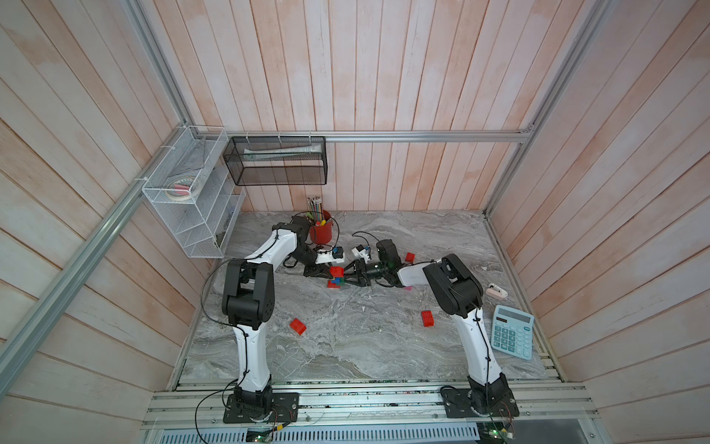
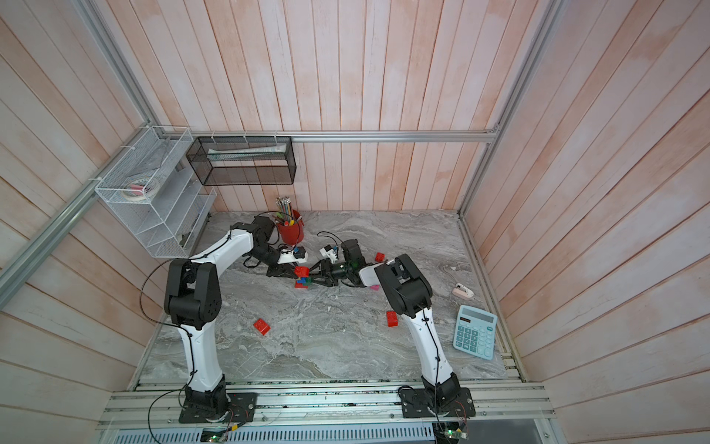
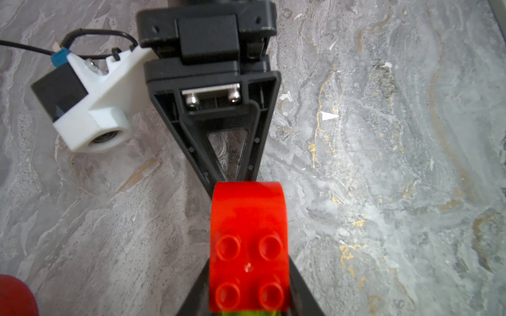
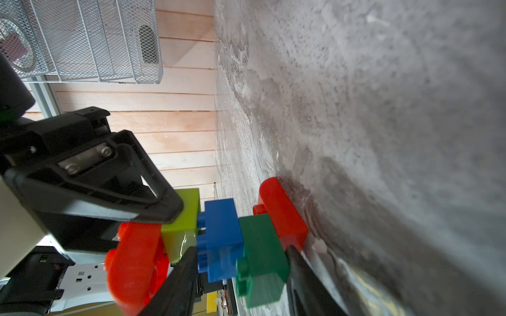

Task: Assemble the letter s with lego
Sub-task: Assemble the lego brick with the lego brick.

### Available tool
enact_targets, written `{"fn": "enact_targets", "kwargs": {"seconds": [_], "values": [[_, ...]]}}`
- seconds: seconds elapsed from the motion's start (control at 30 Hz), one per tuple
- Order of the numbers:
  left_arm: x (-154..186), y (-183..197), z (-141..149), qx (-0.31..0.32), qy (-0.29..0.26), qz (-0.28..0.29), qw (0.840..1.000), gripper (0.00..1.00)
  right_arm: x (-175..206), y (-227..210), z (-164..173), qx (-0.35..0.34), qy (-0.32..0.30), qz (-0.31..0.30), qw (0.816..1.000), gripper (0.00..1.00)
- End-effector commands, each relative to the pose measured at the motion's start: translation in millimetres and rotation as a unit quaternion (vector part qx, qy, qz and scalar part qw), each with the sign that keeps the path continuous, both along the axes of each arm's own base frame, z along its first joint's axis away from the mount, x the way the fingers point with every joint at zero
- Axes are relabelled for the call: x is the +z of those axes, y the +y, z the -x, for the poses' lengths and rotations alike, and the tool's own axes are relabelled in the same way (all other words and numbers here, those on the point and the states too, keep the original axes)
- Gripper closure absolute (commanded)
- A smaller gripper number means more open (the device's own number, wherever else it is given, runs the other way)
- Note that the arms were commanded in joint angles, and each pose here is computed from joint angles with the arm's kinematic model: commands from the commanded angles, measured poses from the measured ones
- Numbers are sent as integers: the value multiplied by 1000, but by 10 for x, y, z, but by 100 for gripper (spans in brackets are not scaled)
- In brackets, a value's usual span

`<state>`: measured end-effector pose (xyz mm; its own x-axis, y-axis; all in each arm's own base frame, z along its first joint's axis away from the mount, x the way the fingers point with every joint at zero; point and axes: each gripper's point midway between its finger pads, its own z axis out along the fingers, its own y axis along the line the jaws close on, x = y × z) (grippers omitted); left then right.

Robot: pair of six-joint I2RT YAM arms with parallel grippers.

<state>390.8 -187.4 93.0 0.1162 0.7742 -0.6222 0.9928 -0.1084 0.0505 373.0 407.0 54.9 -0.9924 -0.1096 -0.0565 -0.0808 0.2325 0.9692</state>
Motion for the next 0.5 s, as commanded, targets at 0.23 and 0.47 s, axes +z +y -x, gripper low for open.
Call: {"fn": "enact_targets", "kwargs": {"seconds": [0.23,0.47], "values": [[-255,175,105,9,20,-55,998,73,-348,-145,51,-16,34,35,999,48],[-257,210,65,13,11,-61,998,73,-430,-169,81,-18,40,44,998,48]]}}
